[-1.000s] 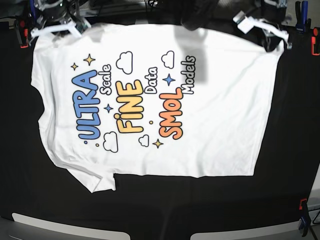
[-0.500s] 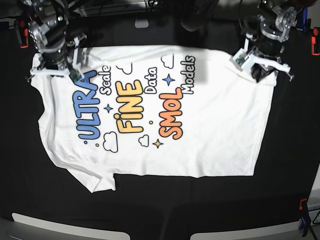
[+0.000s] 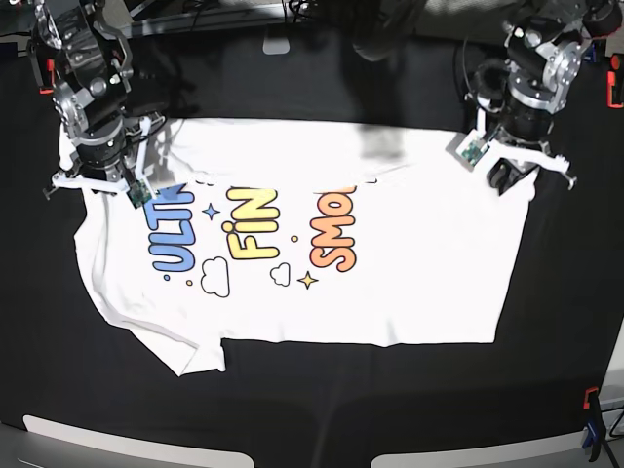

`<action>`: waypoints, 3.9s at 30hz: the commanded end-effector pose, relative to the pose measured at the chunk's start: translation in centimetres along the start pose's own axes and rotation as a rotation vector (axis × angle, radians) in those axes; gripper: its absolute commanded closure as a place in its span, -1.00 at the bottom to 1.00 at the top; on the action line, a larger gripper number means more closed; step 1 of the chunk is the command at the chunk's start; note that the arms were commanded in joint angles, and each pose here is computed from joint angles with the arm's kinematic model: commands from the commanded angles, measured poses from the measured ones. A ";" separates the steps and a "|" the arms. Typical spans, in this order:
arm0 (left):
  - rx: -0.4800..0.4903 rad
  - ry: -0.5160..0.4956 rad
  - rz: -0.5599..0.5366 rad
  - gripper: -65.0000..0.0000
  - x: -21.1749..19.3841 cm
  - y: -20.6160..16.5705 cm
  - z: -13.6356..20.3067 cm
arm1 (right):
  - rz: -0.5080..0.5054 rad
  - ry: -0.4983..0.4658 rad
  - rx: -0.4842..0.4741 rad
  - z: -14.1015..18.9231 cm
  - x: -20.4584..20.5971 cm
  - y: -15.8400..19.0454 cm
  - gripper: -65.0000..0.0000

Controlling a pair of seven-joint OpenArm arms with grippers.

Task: Layout the t-shirt on the table in an organized manner, then fold the t-shirt properly
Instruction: 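Lift the hem with both grippers and fold it over the shirt body, then regrasp the folded hem edge with both grippers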

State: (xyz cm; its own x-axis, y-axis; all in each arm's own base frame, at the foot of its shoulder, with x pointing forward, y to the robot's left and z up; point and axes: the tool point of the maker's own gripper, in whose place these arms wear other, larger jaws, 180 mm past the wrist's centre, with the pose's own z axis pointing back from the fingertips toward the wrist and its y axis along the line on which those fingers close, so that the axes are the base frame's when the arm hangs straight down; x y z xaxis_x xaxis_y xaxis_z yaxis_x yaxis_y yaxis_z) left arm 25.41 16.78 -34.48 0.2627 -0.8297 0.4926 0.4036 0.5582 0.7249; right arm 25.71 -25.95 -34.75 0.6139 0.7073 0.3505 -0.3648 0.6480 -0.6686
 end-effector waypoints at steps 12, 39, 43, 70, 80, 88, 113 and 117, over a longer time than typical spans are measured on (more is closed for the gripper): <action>0.028 0.023 0.035 1.00 -1.3 -0.7 -2.2 | -0.024 -0.027 -0.148 0.3 0.7 -3.3 1.00; 0.067 0.041 -0.007 1.00 -1.7 -0.8 -3.4 | -0.053 -0.047 -0.211 0.4 1.3 -4.7 1.00; 0.093 -0.011 -0.007 1.00 -0.3 0.3 -4.1 | -0.051 -0.069 -0.211 0.4 1.7 -4.7 1.00; 0.095 -0.075 0.047 0.41 1.3 1.2 -4.8 | 0.001 -0.103 -0.269 0.7 2.4 -5.7 -0.02; 0.093 0.025 0.053 0.41 -0.5 1.0 -4.7 | -0.069 -0.054 -0.167 1.0 1.2 -3.5 -0.01; 0.079 0.054 -0.040 0.41 -1.0 -0.2 -3.3 | -0.003 -0.080 -0.039 6.4 0.1 1.3 -0.01; -0.230 0.126 -0.166 0.41 -5.7 -6.5 -2.3 | 0.118 0.035 0.135 8.4 -4.8 6.3 -0.01; -0.231 0.109 -0.164 0.55 -5.4 -6.6 -2.3 | 0.143 0.102 0.142 7.2 -7.0 6.9 -0.01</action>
State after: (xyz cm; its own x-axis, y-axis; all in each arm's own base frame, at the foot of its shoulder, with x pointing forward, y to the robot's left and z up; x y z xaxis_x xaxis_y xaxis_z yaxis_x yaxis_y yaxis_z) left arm 23.09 17.21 -43.36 0.2625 -0.9122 0.3145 0.6412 0.4085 0.6496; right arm 13.24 -24.20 -37.78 0.6275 0.7578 0.1789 -0.5544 0.5962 -0.5807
